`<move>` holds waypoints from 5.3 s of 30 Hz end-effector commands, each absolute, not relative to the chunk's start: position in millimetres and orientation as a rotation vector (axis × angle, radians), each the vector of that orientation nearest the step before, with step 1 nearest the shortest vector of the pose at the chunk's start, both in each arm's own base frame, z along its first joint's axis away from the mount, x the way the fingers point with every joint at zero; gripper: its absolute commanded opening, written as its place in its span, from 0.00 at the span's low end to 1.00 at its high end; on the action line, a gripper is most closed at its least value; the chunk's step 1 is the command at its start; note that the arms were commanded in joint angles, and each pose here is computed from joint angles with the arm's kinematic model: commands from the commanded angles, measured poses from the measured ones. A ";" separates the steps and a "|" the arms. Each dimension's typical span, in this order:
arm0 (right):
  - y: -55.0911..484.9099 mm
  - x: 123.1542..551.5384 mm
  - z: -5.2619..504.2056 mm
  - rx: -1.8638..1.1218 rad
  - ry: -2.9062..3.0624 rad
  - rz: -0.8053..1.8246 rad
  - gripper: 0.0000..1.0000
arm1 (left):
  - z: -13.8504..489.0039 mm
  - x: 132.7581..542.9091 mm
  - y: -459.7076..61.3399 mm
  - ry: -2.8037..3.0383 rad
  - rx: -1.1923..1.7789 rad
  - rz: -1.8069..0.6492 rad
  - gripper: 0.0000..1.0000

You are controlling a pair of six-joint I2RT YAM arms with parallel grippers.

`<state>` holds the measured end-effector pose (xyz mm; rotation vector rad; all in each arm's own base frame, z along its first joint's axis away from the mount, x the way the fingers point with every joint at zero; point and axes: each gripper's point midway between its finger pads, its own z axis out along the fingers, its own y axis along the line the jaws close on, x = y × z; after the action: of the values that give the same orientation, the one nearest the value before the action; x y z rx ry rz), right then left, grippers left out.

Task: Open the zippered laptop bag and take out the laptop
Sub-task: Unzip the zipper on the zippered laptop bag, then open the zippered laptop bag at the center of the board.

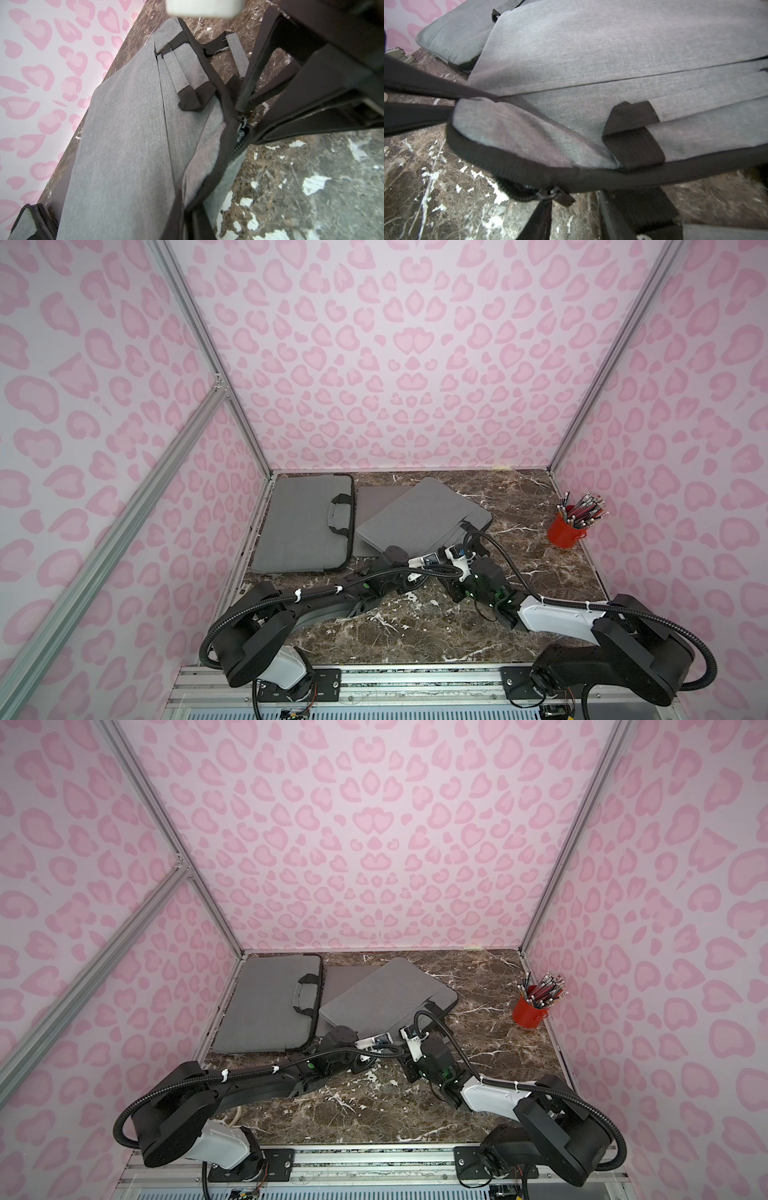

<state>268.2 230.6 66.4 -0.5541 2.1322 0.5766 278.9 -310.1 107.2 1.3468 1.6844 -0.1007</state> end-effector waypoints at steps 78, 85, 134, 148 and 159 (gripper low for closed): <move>68.4 326.5 62.3 0.276 2.196 -0.078 0.00 | 119.3 303.7 -212.6 1.814 1.043 0.046 0.01; 61.1 335.2 59.3 0.316 2.209 -0.089 0.00 | 120.1 298.6 -201.7 1.842 1.012 0.068 0.02; 86.3 333.1 72.6 0.221 2.200 -0.004 0.00 | 84.0 305.7 -420.4 1.686 1.282 -0.247 0.42; 77.3 329.9 77.0 0.247 2.192 -0.048 0.00 | 97.2 312.6 -400.4 1.687 1.218 -0.177 0.01; 55.8 324.6 80.0 0.339 2.172 -0.005 0.00 | 110.7 306.6 -373.8 1.685 1.179 -0.186 0.01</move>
<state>323.5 74.5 76.8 0.2598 2.2132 0.0564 300.7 -384.9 104.1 1.2304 1.6718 -0.2205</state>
